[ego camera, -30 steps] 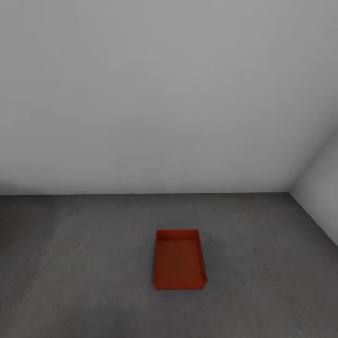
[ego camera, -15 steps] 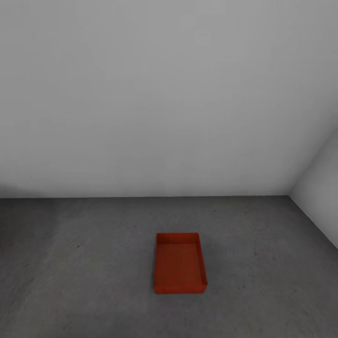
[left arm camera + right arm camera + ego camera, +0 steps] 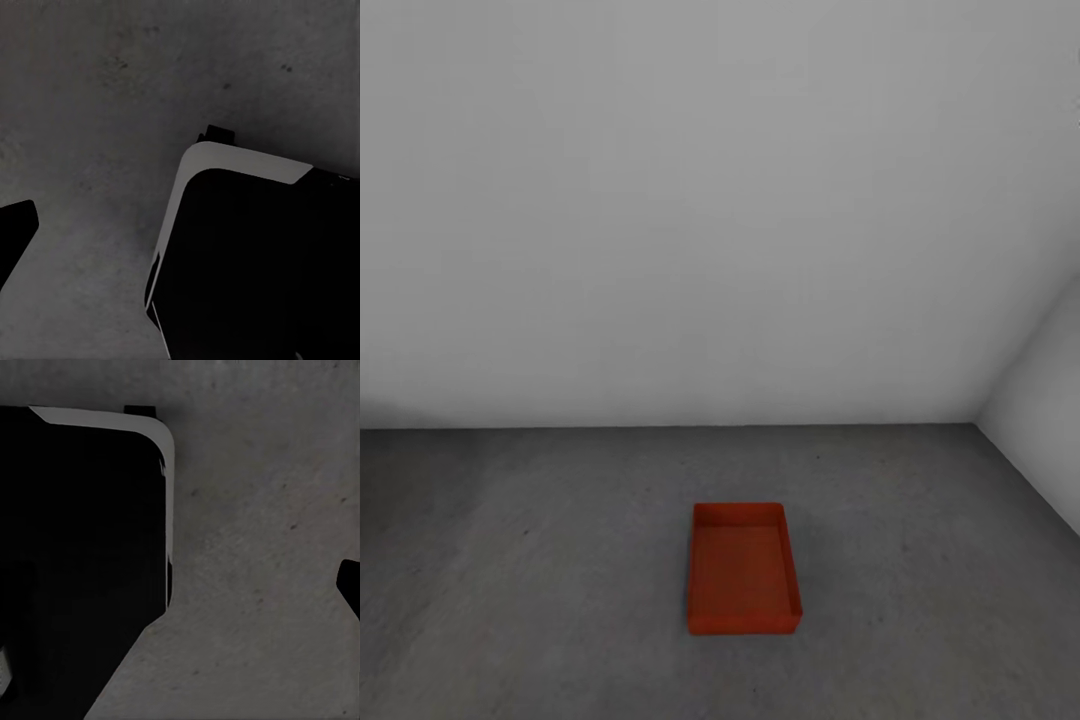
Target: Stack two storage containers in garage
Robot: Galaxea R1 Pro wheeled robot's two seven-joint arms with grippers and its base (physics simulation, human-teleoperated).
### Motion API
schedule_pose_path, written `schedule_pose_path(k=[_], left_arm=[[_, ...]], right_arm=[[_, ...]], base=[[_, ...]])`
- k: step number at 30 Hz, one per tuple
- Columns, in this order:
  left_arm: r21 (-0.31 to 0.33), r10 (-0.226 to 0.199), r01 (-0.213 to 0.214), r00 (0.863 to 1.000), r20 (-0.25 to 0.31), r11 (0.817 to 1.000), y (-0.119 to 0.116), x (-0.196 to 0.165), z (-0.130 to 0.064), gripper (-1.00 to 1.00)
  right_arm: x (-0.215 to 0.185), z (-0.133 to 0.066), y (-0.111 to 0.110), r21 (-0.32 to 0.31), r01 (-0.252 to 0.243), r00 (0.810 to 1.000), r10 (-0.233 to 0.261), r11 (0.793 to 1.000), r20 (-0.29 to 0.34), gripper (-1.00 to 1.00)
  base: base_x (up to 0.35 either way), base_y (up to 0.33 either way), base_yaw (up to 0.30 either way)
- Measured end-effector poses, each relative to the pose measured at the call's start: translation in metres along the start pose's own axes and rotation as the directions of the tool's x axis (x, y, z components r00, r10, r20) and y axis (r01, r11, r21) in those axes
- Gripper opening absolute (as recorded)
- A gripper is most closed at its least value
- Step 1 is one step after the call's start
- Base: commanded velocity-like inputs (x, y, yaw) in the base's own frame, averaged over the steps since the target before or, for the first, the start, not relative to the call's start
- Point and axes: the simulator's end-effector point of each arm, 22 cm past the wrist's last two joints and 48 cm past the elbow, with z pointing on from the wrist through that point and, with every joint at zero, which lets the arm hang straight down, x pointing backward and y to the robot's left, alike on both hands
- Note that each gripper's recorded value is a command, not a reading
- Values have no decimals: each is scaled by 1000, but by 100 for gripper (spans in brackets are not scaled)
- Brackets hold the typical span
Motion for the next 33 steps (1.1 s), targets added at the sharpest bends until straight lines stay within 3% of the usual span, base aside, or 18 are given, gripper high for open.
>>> schedule_pose_path(k=[33], left_arm=[[13,-9,8,999,50,1000,-4,-21,-7,100]], right_arm=[[2,-4,-6,9,-2,1000,2,1000,21,100]], base=[[0,0,0]])
